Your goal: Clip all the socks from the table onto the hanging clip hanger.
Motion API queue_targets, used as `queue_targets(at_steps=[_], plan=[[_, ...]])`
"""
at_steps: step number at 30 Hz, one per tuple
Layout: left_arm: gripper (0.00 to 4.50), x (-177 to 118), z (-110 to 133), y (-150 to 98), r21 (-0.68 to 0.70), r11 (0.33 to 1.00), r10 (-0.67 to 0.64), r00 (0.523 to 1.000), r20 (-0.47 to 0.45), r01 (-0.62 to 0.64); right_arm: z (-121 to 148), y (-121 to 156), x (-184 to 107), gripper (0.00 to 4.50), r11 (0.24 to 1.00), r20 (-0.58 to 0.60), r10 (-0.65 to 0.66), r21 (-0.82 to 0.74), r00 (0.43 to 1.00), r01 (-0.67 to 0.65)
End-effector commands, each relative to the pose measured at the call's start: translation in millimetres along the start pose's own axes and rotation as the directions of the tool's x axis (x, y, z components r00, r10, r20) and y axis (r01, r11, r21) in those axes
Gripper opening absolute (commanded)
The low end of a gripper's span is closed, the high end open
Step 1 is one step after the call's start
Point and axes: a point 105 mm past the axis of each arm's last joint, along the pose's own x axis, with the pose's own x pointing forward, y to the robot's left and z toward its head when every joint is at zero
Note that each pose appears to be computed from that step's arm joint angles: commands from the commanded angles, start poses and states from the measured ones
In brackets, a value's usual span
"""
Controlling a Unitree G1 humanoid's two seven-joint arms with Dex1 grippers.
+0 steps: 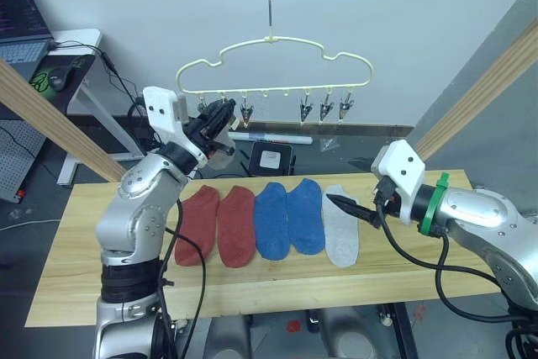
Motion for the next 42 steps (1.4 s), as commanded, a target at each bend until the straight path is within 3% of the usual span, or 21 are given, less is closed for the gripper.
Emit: queue_targets(at_steps=[1, 15, 32, 38, 42], plan=[[0.25, -3, 15, -7, -0.008, 0.997, -0.071, 0.997, 0.023, 0.071, -1, -4, -1, 4.14, 0.999, -0.003, -0.048, -0.02, 0.999, 0.048], [0.25, -8, 28, -1, -0.105, 0.987, -0.12, 0.993, -0.005, 0.119, -34, -19, 10, 4.14, 0.982, -0.097, -0.181, 0.041, 0.979, 0.186], [0.25, -20, 25, -15, -0.056, 0.989, -0.142, 0.989, -0.047, 0.139, -129, -37, 43, 4.14, 0.931, -0.196, -0.281, 0.181, 0.94, 0.316], [0.25, -22, 24, -18, -0.062, 0.988, -0.142, 0.988, -0.053, 0.139, -149, -40, 51, 4.14, 0.898, -0.232, -0.284, 0.277, 0.93, 0.343], [0.25, -22, 24, -21, -0.07, 0.986, -0.154, 0.987, -0.056, 0.15, -150, -37, 52, 3.21, 0.883, -0.228, -0.267, 0.332, 0.936, 0.333]])
